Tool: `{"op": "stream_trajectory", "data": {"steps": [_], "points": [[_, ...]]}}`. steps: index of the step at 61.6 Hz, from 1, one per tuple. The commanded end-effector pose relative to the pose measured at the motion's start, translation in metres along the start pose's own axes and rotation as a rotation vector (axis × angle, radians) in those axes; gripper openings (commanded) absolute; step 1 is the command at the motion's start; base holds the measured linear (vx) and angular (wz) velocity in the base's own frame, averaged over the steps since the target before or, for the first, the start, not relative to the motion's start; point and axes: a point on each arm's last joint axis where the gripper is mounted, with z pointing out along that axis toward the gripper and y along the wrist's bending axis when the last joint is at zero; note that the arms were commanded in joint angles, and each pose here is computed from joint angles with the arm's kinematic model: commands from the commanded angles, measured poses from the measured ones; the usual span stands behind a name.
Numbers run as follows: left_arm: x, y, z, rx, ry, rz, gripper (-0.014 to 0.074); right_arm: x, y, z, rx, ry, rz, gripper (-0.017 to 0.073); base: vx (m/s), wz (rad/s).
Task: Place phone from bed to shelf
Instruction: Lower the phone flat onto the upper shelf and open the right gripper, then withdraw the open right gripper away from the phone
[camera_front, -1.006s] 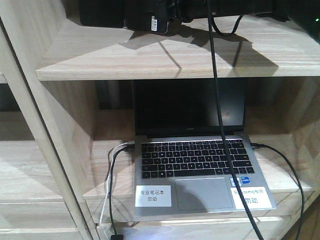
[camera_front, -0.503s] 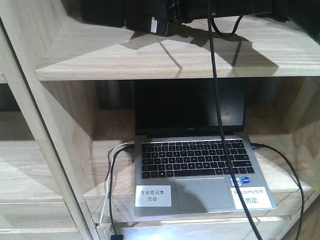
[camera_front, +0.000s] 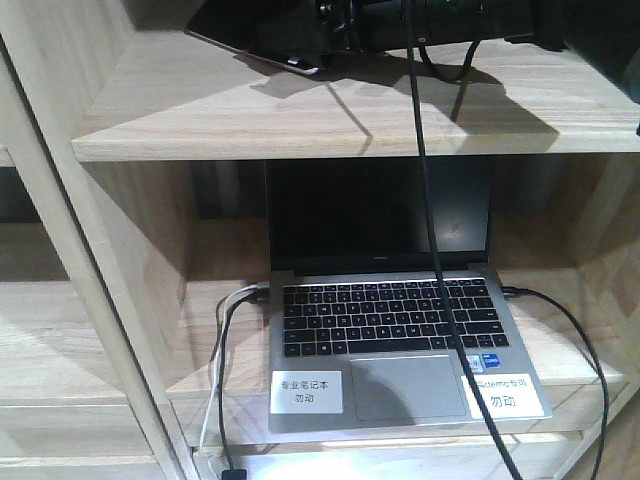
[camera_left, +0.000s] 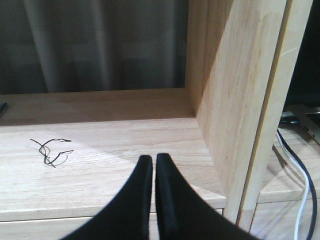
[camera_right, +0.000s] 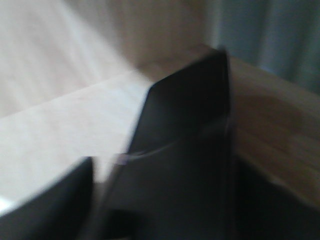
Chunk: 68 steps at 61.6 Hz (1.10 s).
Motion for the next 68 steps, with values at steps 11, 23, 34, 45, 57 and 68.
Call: {"op": "stream_trajectory", "data": {"steps": [11,23,34,45,57,68], "points": [[-0.006,0.001,0.0,-0.005,-0.077,-0.01,0.0001,-0.039,0.02,-0.038,0.099,-0.097,-0.104,0.0582,0.0,0.0],[-0.006,0.001,0.0,-0.005,-0.077,-0.01,0.0001,-0.047,0.027,-0.056,0.173,-0.076,-0.147,0.0578,0.0,0.0],[-0.006,0.001,0.0,-0.005,-0.077,-0.01,0.0001,-0.057,0.038,-0.074,0.206,-0.079,-0.155,0.0543,0.0,0.0],[-0.006,0.001,0.0,-0.005,-0.077,-0.01,0.0001,-0.065,0.051,-0.093,0.225,-0.089,-0.147,0.0456,0.0,0.0],[-0.006,0.001,0.0,-0.005,-0.077,-0.01,0.0001,-0.071,0.067,-0.11,0.21,-0.097,-0.158,0.0299,0.0,0.0],[-0.006,0.001,0.0,-0.005,-0.077,-0.01,0.0001,-0.053,0.074,-0.118,0.24,-0.089,-0.124,0.0154,0.0,0.0]]}}
